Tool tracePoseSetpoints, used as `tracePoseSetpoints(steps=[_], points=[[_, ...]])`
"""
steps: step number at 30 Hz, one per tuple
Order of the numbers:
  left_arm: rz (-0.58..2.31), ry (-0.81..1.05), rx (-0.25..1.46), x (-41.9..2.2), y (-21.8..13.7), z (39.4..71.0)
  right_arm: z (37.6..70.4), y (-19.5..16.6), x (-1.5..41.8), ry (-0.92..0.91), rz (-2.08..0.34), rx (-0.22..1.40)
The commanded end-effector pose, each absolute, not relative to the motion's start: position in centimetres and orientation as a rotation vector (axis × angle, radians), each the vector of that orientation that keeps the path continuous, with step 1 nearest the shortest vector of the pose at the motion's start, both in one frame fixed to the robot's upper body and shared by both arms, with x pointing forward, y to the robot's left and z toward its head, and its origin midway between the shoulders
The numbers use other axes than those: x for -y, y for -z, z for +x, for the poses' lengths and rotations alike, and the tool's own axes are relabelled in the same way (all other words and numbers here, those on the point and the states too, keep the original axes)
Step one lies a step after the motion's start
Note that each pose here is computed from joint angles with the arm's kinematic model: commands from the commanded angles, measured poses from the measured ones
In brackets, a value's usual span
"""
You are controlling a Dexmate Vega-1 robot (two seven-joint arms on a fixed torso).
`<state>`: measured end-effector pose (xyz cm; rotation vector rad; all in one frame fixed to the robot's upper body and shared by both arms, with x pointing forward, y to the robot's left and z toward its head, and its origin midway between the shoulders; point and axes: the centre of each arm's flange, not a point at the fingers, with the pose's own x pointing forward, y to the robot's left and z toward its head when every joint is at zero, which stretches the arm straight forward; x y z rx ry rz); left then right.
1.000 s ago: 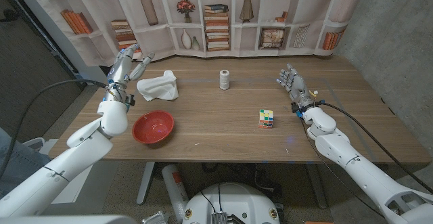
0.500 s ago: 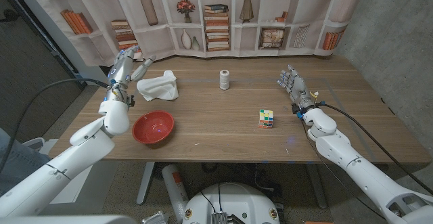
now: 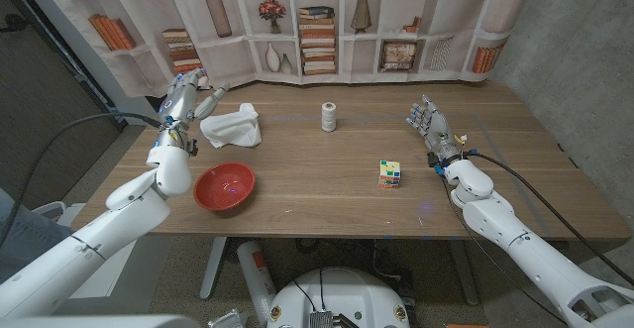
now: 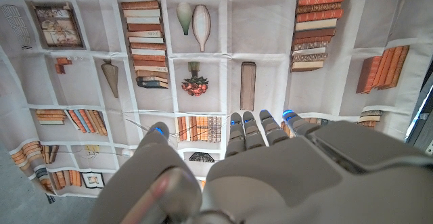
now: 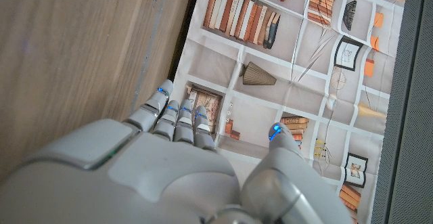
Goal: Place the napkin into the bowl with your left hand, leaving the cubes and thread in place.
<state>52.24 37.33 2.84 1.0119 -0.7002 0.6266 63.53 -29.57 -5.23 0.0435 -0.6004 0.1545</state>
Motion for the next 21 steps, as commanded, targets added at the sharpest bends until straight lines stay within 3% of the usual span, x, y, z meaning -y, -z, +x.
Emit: tracePoseSetpoints(steps=[1,21], points=[[1.033,-0.609,0.668,-37.5,-2.6,53.5,63.1,5.3,29.5,-0.151,0.033,0.597],[1.056,-0.570,0.607,-37.3,-3.0,55.2,62.7,5.2,29.4,-0.146,0.031,0.600]])
